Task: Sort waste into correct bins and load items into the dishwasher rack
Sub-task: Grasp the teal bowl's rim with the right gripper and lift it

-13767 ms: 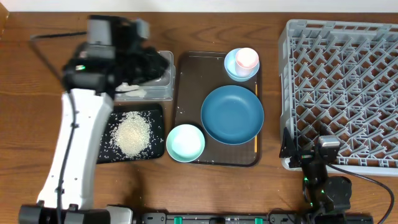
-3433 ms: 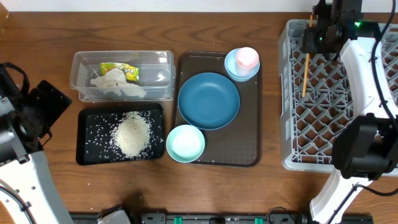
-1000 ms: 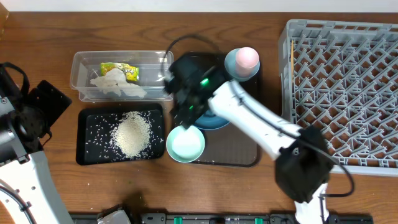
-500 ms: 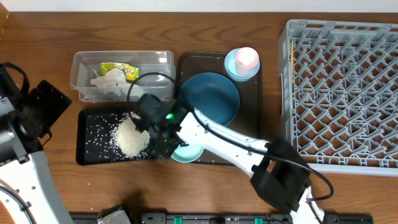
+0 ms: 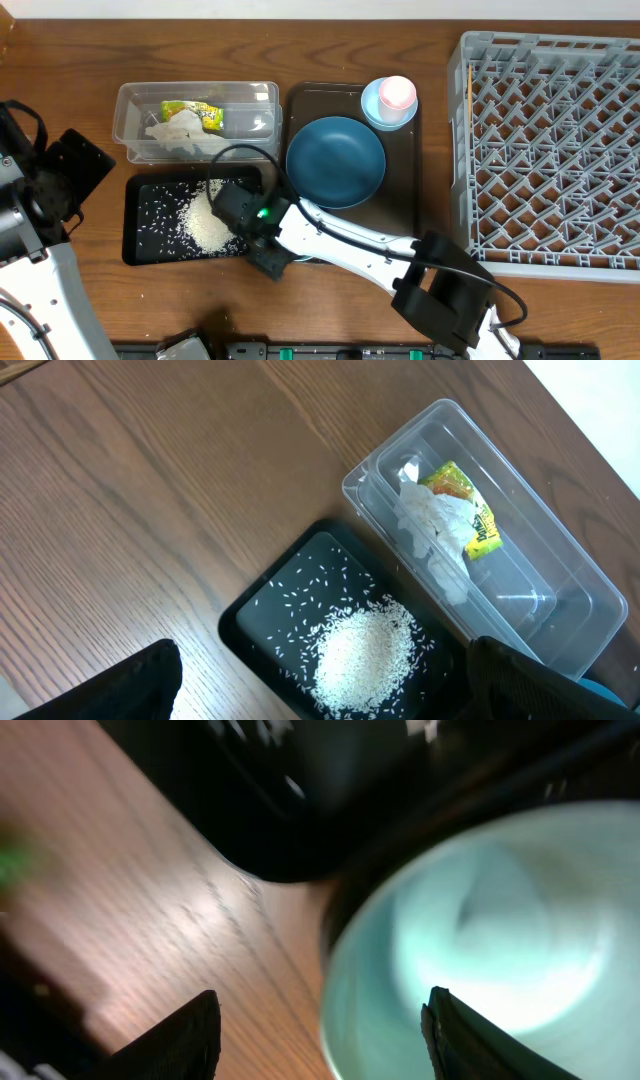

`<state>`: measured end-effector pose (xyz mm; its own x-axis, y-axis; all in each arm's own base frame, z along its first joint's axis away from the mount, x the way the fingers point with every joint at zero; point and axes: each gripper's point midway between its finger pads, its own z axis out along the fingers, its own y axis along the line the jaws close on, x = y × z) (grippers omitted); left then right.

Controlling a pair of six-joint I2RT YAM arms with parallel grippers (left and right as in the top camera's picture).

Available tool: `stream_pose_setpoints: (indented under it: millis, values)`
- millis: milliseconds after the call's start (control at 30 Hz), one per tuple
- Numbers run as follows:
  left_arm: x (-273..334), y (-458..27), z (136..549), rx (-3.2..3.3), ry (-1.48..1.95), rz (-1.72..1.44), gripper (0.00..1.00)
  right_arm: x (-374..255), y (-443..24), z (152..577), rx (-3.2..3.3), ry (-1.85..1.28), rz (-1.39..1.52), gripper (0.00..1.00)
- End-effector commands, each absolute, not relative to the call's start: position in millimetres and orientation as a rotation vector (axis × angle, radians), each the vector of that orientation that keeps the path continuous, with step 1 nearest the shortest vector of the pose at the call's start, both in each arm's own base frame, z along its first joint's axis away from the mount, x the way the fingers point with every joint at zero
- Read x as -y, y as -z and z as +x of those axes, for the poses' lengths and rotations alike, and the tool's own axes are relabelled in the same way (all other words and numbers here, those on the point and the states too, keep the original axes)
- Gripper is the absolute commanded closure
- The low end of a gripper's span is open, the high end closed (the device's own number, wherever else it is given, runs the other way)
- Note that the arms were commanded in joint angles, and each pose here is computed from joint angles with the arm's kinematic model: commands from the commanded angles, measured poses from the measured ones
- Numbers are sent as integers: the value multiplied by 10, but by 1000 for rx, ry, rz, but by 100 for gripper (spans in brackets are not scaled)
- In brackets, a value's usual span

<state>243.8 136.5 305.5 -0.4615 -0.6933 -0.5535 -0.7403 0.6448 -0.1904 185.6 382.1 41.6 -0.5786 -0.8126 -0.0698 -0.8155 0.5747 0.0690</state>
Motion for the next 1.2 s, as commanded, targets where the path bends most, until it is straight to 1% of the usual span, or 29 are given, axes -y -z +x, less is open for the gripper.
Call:
stream_pose_setpoints:
  millis: [0, 67, 133, 300, 400, 467, 700, 967, 1167]
  values:
    - [-1393, -3068, 2432, -2256, -116, -1116, 7, -3715, -303, 1859, -2780, -65, -1406, 36]
    - [-1393, -3068, 2432, -2256, -116, -1116, 7, -3688, -272, 1845, -2787, -56, -1409, 37]
    - [-1393, -3068, 2432, -2256, -116, -1116, 7, -3686, -270, 1844, -2788, -56, -1409, 41]
    - [-1393, -3068, 2432, -2256, -116, -1116, 7, -3709, -271, 1856, -2780, -65, -1405, 59]
    - [-1393, -3068, 2432, -2256, -116, -1116, 7, -3737, -273, 1870, -2770, -77, -1401, 66]
    - [-1393, -3068, 2432, -2256, -116, -1116, 7, -3750, -277, 1877, -2766, -82, -1399, 72]
    - [-1393, -3068, 2432, -2256, -116, -1116, 7, -3735, -289, 1867, -2773, -75, -1401, 98]
    - [-1393, -3068, 2432, -2256, -116, -1116, 7, -3754, -388, 1832, -2788, -100, -1410, 99]
    - [-1393, -3068, 2432, -2256, -116, -1116, 7, -3897, -783, 1926, -2765, -169, -1389, 99]
